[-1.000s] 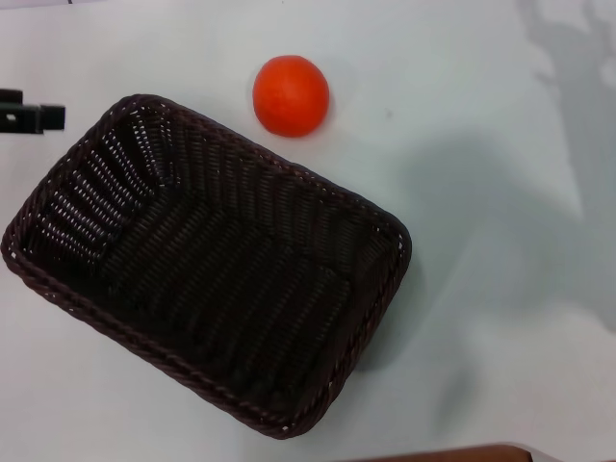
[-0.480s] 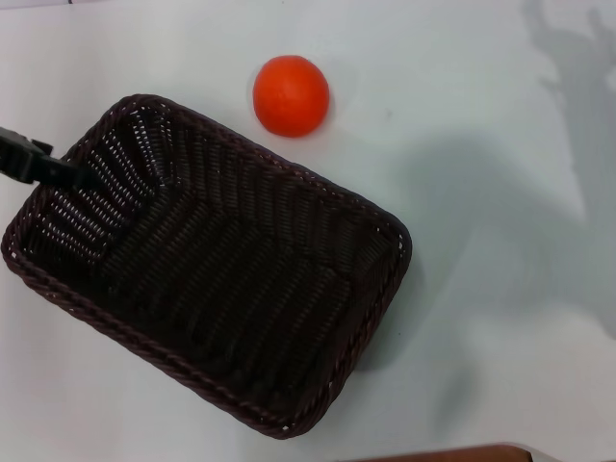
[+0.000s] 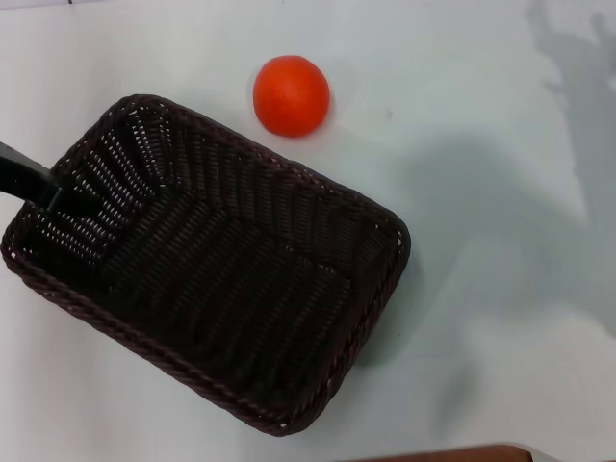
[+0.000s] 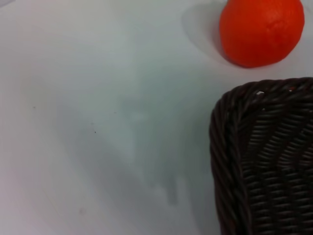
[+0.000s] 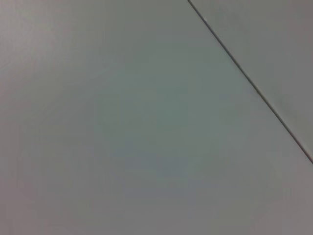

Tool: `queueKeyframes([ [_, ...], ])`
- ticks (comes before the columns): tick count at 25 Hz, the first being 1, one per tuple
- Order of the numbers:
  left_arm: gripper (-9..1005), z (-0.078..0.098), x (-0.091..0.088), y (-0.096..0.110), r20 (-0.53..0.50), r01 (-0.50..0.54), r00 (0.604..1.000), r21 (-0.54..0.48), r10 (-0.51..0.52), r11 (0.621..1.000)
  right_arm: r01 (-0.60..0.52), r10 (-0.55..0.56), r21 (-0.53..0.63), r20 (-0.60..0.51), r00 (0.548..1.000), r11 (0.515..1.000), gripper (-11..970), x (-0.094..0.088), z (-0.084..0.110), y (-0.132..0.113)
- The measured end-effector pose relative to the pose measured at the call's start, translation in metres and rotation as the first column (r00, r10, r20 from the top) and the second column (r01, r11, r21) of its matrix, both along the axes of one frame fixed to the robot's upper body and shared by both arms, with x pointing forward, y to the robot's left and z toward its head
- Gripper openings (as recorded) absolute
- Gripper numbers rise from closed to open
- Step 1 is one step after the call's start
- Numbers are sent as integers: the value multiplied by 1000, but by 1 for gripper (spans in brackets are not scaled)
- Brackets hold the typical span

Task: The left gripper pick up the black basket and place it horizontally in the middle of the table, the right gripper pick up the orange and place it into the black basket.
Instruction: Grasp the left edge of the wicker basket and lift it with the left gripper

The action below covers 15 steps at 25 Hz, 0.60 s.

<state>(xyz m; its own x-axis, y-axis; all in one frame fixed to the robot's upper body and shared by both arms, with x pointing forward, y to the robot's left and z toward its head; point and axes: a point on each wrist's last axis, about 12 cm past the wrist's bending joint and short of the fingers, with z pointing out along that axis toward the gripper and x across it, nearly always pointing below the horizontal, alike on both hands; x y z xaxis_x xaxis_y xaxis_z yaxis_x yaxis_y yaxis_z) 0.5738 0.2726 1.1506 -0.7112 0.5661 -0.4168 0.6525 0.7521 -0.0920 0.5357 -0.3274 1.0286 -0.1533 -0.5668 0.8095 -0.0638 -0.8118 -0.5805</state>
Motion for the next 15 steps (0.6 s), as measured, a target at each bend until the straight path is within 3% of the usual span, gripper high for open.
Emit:
queueKeyframes([
  [13, 187, 11, -2, 1, 12, -10, 1000, -42, 10, 999, 2, -2, 1, -16, 1000, 1000, 884, 0, -2, -1],
  [15, 184, 16, -3, 3, 19, -19, 1000, -84, 21, 996, 2, -2, 2, -21, 1000, 1000, 884, 1, -2, -1],
])
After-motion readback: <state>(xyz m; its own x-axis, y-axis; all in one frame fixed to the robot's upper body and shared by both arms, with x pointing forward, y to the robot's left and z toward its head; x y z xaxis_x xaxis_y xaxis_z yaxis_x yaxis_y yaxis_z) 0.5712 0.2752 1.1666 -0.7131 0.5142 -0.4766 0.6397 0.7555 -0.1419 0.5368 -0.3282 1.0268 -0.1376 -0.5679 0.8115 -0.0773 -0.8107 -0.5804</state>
